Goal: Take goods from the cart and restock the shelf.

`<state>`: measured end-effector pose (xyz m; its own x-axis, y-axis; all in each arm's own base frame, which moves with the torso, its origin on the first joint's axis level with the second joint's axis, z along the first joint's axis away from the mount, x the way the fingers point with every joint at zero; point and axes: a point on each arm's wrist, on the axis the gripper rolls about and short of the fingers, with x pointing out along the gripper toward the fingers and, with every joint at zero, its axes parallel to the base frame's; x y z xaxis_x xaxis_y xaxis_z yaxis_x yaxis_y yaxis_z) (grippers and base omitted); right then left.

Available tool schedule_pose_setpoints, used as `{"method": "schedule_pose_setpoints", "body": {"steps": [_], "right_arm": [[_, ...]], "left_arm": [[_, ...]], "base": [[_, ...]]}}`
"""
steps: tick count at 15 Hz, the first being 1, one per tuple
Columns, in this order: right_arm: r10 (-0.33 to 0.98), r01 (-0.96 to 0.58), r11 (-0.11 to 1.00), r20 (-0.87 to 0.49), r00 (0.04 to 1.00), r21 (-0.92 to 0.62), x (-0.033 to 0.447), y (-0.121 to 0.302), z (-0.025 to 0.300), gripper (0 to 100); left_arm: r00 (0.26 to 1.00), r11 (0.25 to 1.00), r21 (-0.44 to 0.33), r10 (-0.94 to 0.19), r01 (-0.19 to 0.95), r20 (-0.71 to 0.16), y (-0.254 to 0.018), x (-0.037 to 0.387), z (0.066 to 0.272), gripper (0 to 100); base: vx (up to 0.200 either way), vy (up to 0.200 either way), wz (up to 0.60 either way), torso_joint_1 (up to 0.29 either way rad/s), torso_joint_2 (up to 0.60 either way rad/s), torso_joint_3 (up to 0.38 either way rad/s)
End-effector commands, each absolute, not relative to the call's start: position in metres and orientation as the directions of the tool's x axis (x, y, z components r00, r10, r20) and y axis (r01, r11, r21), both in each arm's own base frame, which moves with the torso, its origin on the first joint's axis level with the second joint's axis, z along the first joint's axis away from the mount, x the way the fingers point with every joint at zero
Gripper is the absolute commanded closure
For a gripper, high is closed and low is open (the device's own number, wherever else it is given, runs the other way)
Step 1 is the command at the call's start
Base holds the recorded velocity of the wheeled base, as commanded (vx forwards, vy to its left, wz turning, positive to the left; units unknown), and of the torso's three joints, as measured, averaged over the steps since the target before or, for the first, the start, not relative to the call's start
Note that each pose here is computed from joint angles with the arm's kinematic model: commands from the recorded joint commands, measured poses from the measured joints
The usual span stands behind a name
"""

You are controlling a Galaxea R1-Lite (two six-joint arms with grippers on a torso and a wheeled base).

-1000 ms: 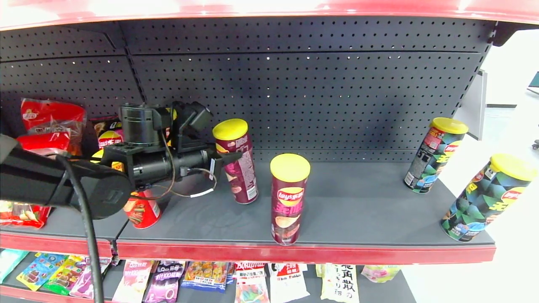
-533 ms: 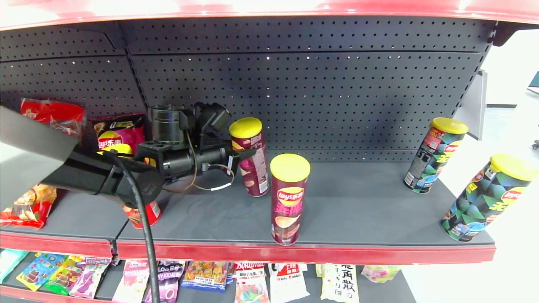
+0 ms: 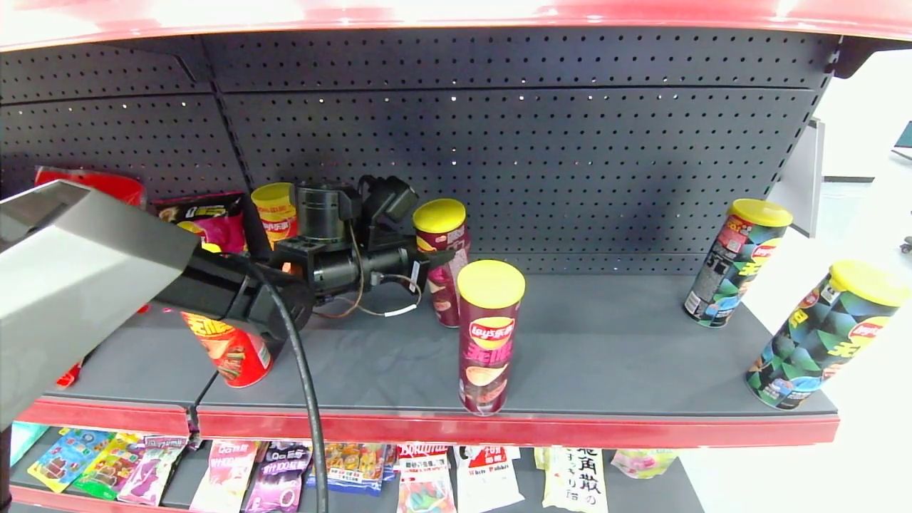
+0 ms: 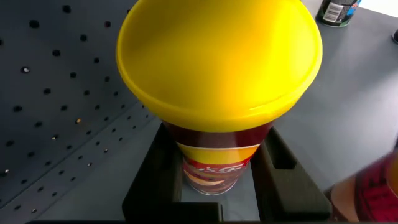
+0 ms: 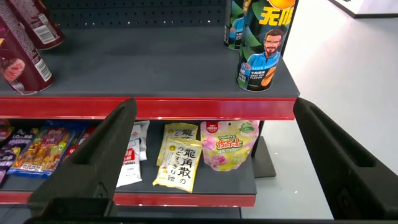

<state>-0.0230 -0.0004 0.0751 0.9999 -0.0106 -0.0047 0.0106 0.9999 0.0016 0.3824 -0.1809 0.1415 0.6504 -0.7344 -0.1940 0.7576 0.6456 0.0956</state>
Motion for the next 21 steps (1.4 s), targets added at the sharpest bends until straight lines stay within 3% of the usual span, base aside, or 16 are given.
{"method": "schedule_pose_setpoints", "body": {"steps": [1,14,21], "right_arm": [[-0.011,0.011,1.0,-0.006,1.0,0.001,-0.023,0.0,0.075,0],[-0.011,0.011,1.0,-0.006,1.0,0.001,-0.023,0.0,0.075,0],[-0.011,0.011,1.0,-0.006,1.0,0.0,-0.023,0.0,0.075,0]], "left_arm": [[0.644,0.639,0.096,-0.741,0.763,-0.192,-0.188,0.39,0.136,100],[0.636,0.624,0.125,-0.749,0.772,-0.187,-0.199,0.405,0.129,100],[0.619,0.611,0.112,-0.751,0.783,-0.231,-0.199,0.405,0.141,100]], "base": [[0.0,0.0,0.0,0.0,0.0,0.0],[0.0,0.0,0.0,0.0,0.0,0.0],[0.0,0.0,0.0,0.0,0.0,0.0]]}}
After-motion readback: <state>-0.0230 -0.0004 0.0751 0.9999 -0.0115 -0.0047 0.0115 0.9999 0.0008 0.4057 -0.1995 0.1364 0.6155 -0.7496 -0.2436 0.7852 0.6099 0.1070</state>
